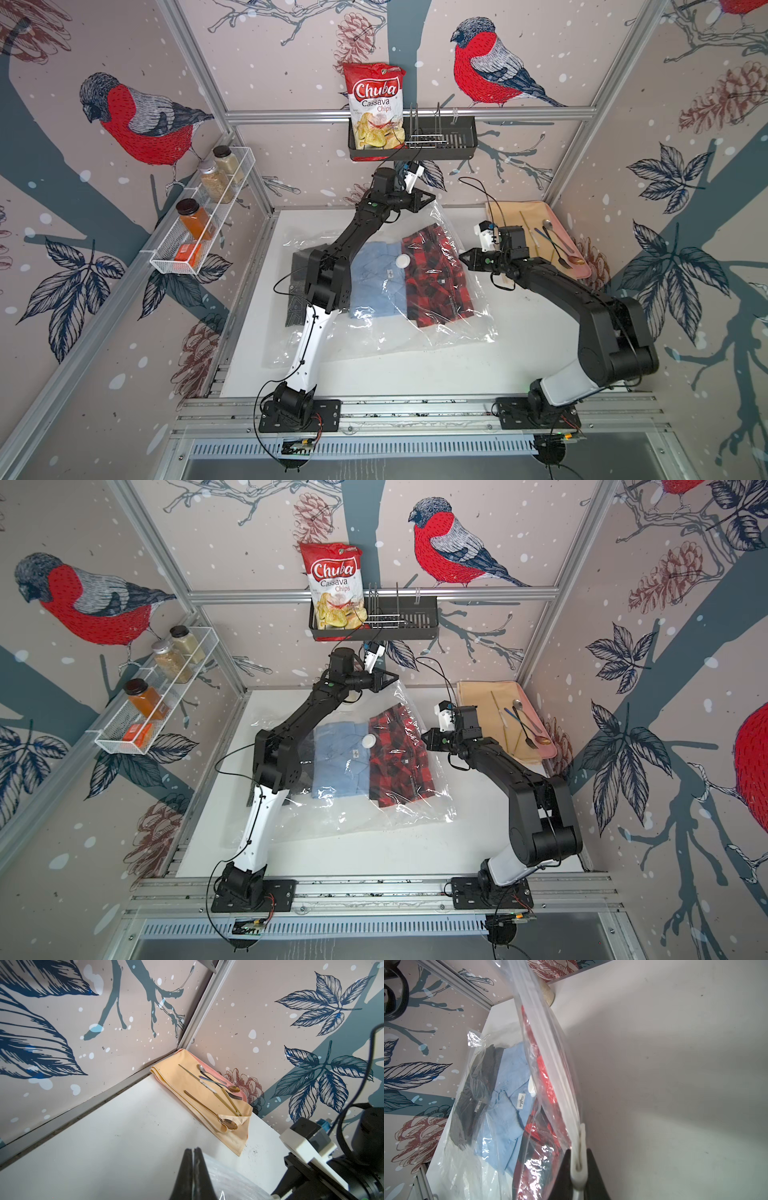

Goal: Place the folded shirt into the vacuum bag
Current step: Close the vacuum bag at the center of the board.

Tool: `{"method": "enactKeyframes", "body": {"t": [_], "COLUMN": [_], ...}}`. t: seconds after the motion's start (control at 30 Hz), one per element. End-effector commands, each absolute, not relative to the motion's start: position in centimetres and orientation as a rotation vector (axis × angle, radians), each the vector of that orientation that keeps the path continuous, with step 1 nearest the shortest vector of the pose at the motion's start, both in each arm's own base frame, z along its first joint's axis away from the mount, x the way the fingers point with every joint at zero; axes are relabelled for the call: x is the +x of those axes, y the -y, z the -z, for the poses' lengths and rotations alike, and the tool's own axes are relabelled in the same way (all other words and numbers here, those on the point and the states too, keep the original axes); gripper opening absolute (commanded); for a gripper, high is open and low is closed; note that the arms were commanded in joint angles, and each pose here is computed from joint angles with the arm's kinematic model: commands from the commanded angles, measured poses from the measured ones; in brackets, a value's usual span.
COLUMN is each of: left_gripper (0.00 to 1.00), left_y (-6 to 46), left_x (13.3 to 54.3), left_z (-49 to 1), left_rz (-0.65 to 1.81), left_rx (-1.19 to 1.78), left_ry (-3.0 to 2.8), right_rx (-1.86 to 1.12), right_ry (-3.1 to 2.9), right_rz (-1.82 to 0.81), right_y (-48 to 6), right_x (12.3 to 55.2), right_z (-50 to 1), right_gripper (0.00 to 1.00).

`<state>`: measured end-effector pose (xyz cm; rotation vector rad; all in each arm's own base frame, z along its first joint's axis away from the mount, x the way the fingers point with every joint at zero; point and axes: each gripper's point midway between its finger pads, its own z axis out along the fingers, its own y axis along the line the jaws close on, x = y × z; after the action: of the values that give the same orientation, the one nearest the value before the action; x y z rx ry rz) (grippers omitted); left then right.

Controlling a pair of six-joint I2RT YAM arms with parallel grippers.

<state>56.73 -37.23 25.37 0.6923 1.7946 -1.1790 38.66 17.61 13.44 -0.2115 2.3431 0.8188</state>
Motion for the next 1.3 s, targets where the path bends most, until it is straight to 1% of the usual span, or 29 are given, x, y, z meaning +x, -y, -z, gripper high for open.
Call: {"method": "enactKeyframes", "body": {"t": [0.0,0.37,0.63,1.07,1.27], "left_gripper": [0.00,0.00,0.00,0.00,0.00], "left_y": [34.9,34.3,33.9,32.9,32.3], "left_x": [60.4,61.8,62.4,63.0,63.2], "left_z": [-29.3,-28.4,-27.7,-26.5,-26.1], "left_rz": [1.012,0.984,0.959,0.935,0.947], "left_rx": [0.581,0.478,0.453,0.431,0.430], "left_ry": [-1.629,-1.633,-1.642,-1.666,-1.676], "right_rx": [-0.116,-0.021,0.022,0.052,0.037], "right_ry": [-2.529,-2.621,-2.704,-2.774,-2.778], "right_rz": [-0.809,-0.783,-0.690,-0.634,-0.632], "right_y": [-16.7,-16.0,-15.2,-15.0,-15.8], "right_x": [35.3,31.2,28.4,24.2,22.8], "right_z": [-10.4,-8.2,-7.0,-6.0,-5.9], "right_gripper": [0.00,0.00,0.00,0.00,0.00]}}
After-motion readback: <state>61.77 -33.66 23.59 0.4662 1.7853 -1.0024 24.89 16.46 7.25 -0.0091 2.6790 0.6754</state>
